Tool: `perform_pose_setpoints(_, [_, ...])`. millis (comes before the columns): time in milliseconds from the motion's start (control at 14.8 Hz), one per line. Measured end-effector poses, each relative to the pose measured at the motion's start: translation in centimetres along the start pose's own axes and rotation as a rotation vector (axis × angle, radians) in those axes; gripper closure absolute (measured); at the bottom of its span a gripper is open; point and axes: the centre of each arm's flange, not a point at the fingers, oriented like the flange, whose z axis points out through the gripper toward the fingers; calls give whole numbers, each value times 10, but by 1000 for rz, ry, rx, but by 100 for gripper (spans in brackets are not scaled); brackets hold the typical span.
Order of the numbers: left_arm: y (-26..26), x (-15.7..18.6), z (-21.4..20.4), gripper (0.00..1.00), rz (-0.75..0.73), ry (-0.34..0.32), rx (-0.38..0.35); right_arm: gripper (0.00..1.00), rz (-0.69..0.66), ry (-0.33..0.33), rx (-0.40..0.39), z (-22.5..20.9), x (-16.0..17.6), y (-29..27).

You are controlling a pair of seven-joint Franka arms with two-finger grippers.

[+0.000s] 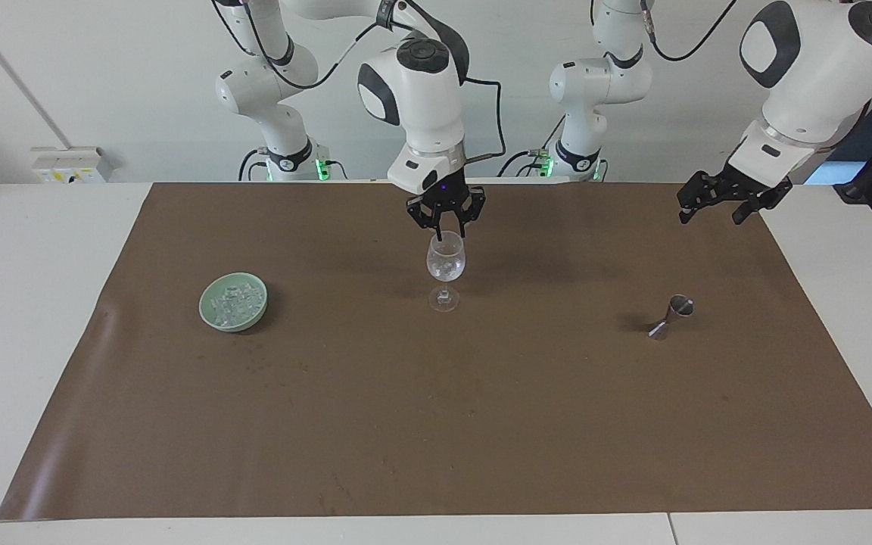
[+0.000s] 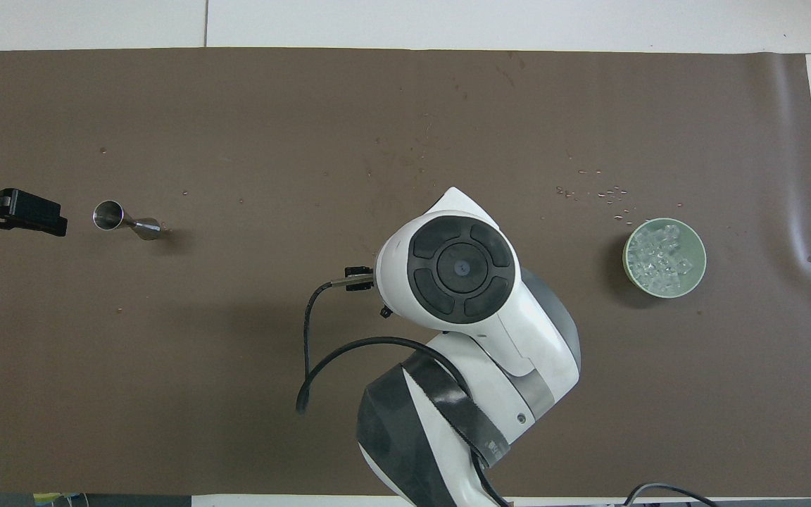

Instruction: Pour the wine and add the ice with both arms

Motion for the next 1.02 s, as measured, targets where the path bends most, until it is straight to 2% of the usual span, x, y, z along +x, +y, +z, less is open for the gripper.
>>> perform_pose_setpoints(203, [3, 0, 1, 0, 5, -6, 0, 55, 11, 23, -34, -30, 17, 12])
perform_pose_setpoints(271, [4, 0, 1, 0, 5, -6, 0, 50, 26, 25, -48, -43, 24, 22])
perform_pose_setpoints(339, [4, 0, 1, 0, 5, -6, 0, 50, 45, 24, -56, -52, 32, 33])
perform_pose_setpoints(407, [4, 0, 1, 0, 5, -6, 0, 44, 63, 20, -66, -60, 39, 47])
perform_pose_setpoints(678, [3, 0, 1, 0, 1, -6, 0, 5, 81, -12, -102, -106, 58, 134])
perform_pose_setpoints(746, [3, 0, 1, 0, 0, -6, 0, 0, 74, -23, -110, -120, 57, 157])
perform_pose_setpoints(1017, [2, 0, 1, 0, -1, -6, 0, 0, 29, -80, -129, -159, 46, 231])
